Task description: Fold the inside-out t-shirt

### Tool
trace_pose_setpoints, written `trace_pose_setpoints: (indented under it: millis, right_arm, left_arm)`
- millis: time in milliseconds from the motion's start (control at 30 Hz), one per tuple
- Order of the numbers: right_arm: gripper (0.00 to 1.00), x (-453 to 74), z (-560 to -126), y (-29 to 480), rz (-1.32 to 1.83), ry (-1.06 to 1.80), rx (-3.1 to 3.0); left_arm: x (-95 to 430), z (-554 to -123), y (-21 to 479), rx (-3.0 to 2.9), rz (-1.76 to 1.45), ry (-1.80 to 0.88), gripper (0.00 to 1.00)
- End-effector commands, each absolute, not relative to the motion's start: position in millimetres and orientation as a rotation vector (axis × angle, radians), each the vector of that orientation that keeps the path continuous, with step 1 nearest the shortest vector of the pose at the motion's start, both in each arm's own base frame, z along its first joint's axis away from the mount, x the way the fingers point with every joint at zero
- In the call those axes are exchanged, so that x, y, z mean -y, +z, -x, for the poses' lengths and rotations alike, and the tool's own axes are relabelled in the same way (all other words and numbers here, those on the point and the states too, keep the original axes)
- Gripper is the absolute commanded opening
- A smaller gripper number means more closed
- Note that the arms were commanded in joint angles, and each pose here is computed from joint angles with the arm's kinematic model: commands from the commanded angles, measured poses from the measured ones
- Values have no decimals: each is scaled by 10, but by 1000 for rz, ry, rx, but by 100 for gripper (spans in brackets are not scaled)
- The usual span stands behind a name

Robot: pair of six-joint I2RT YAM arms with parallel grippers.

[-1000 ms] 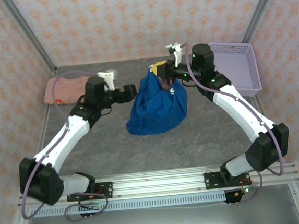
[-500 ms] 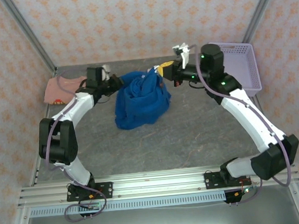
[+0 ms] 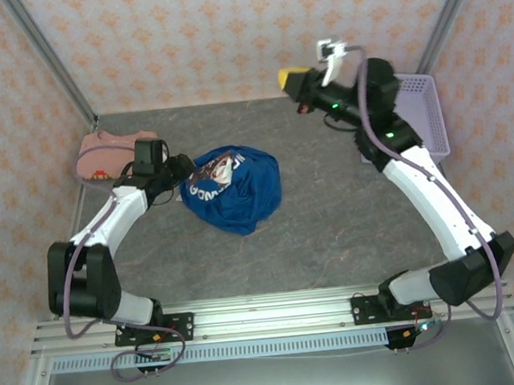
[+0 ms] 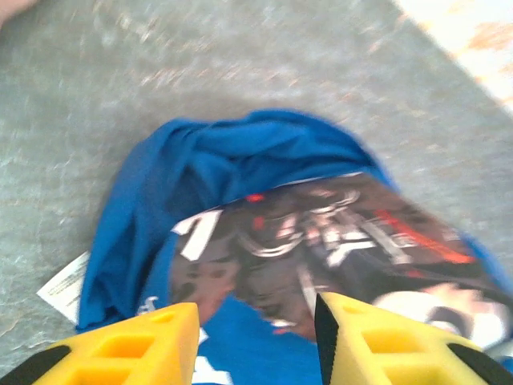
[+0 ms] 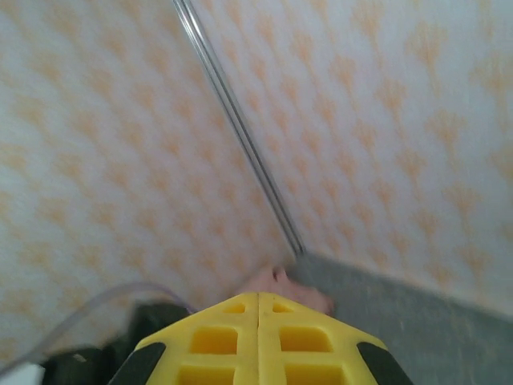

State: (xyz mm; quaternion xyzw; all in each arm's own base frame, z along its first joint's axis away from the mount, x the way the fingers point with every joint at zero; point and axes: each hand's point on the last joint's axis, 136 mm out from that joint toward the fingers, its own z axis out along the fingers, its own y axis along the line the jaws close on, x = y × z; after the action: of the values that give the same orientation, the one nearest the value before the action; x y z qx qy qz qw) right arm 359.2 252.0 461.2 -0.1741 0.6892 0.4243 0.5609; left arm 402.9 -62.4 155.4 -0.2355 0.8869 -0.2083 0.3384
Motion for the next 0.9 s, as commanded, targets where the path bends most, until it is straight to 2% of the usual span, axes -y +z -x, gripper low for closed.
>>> trace_pose_setpoints:
  millis: [0, 33, 167, 200, 267, 300, 333, 400, 433, 467, 567, 667, 800, 867]
  right_arm:
    - [27, -2804, -3662, 3091, 484, 777, -2079]
    - [35, -2907, -3651, 2794, 507, 757, -2151]
    - [56, -3253, -3694, 1935, 563, 725, -2334]
    - [68, -3319, -3736, 1764, 562, 729, -2366]
    - [71, -3452, -3863, 1519, 554, 748, -2395]
    - [69, -3553, -3908, 1429, 572, 781, -2407]
    - [61, -3650, -3961, 1378, 584, 815, -2411]
    - [21, -3755, -4046, 1434, 593, 852, -2392]
    - [8, -3748, -4075, 1548, 592, 859, -2371]
    - [2, -3717, -4074, 1688, 592, 864, -2347]
    - [0, -3592, -3928, 2224, 597, 915, -2230]
    - [0, -3456, -3567, 2608, 723, 952, -2115]
    - [0, -3077, -3259, 2470, 864, 758, -2116]
    - [4, -2946, -3071, 2286, 922, 721, -2138]
  left_arm:
    - [553, -3902, 1366, -2386, 581, -442, 36]
    - [534, -3876, 1329, -2402, 591, -425, 36]
    - [474, -3764, 1321, -2407, 601, -383, 44]
    - [464, -3730, 1333, -2401, 602, -381, 46]
    - [467, -3673, 1331, -2400, 599, -385, 49]
    - [497, -3653, 1320, -2404, 590, -397, 50]
    - [545, -3632, 1303, -2410, 576, -415, 52]
    - [716, -3577, 1276, -2428, 480, -468, 56]
    - [850, -3543, 1282, -2427, 421, -520, 58]
    - [980, -3502, 1316, -2417, 362, -571, 60]
    - [1353, -3368, 1507, -2338, 164, -662, 66]
    - [1341, -3392, 1761, -2252, 161, -630, 69]
    - [1331, -3422, 2047, -2228, 168, -633, 74]
    - [1355, -3394, 2055, -2253, 188, -658, 75]
